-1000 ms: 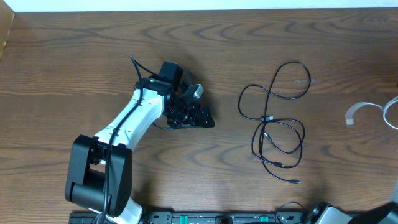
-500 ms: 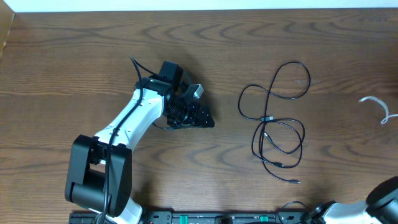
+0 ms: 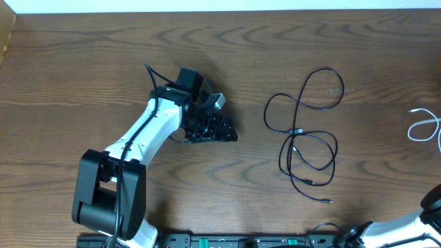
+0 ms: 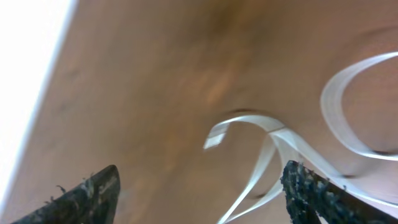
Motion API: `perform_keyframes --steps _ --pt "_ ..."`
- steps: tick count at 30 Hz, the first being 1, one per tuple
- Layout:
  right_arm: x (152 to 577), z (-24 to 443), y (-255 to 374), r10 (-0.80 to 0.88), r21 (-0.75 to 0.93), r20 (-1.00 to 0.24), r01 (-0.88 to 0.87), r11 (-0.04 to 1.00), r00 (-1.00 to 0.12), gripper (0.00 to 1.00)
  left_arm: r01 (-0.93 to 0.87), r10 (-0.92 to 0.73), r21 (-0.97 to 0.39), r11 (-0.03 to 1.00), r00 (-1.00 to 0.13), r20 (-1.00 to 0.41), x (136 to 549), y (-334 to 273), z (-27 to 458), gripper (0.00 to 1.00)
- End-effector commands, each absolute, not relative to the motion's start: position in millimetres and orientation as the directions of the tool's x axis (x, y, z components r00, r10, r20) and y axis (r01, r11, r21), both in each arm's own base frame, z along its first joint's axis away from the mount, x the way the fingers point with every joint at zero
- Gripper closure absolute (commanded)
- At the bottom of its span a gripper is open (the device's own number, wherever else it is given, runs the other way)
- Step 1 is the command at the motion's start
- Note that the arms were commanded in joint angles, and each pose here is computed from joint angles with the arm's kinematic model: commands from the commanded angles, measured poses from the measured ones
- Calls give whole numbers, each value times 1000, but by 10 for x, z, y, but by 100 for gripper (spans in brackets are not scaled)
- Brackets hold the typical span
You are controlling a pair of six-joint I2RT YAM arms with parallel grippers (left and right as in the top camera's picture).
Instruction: Untangle cables
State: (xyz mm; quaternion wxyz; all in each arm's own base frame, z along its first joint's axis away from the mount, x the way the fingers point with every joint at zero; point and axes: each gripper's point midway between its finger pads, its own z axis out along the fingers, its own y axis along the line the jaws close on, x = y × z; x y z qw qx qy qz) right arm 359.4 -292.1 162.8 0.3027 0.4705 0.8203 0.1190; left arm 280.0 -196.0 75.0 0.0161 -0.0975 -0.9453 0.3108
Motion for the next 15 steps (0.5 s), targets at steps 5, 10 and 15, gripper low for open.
perform_keyframes --steps 5,10,15 --pt "3797 1791 -2041 760 645 -271 474 599 -591 26 175 206 -596 783 -978 -17 2765 -1972 716 18" --pt "3712 1602 -1436 623 601 -191 411 685 -758 27 176 206 -596 783 -978 -18 2765 -1973 717 18" --pt "3606 1398 -860 430 529 -133 303 793 -893 20 176 206 -596 783 -978 -18 2765 -1972 716 18"
